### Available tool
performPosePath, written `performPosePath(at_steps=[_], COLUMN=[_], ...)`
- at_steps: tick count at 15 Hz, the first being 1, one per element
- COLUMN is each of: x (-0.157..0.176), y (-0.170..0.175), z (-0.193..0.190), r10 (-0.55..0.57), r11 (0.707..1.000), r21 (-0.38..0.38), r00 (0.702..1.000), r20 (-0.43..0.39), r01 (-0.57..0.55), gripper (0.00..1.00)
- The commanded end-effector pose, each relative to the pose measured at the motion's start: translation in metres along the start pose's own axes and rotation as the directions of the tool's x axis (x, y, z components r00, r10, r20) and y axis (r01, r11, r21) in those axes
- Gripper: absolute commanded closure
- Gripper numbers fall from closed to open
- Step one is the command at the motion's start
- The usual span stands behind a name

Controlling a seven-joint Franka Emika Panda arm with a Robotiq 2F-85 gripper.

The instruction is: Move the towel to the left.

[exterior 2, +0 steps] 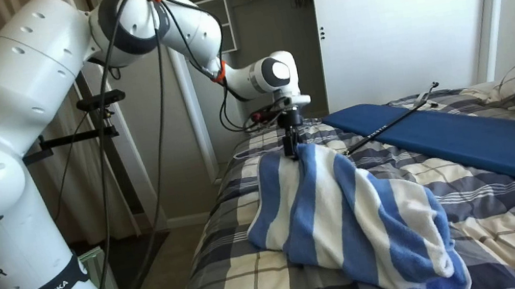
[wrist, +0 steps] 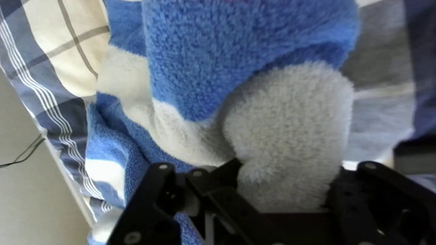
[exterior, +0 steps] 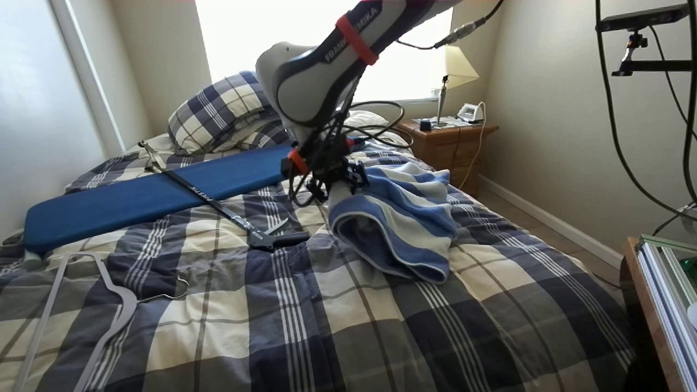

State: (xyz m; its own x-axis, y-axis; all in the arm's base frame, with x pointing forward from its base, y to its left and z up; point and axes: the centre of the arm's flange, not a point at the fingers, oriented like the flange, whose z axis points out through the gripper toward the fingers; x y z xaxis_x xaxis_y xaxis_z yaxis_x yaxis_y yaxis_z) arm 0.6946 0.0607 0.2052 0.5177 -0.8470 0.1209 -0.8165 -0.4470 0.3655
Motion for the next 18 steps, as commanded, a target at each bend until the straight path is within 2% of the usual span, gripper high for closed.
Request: performPosePath(at_steps=[1, 4, 5, 6, 14, 15, 16, 18], x=[-0.005, -0.006, 0.001, 0.000, -0.001, -0.001, 0.007, 0.016], y=[0.032, 0.039, 0.021, 0.025, 0.020, 0.020, 0.006, -0.020], z=[-0.094, -0.144, -0.122, -0.133, -0.116, -0.115, -0.136, -0.183], r10=[-0.065, -0.160, -0.091, -0.097, -0.102, -0.102, -0.100, -0.124], r11=[0.981, 0.943, 0.970, 0.966, 0.972, 0.972, 0.953, 0.910], r21=[0.182, 0.279, 0.219, 0.232, 0.206, 0.206, 0.274, 0.378], r00=[0.997, 0.982, 0.993, 0.992, 0.992, 0.992, 0.989, 0.982], r20=[-0.049, -0.103, -0.078, -0.083, -0.071, -0.071, -0.112, -0.141], r01=[0.073, 0.183, 0.106, 0.114, 0.115, 0.115, 0.127, 0.169], gripper=[0.95, 0.95, 0.95, 0.78, 0.78, 0.95, 0.95, 0.95])
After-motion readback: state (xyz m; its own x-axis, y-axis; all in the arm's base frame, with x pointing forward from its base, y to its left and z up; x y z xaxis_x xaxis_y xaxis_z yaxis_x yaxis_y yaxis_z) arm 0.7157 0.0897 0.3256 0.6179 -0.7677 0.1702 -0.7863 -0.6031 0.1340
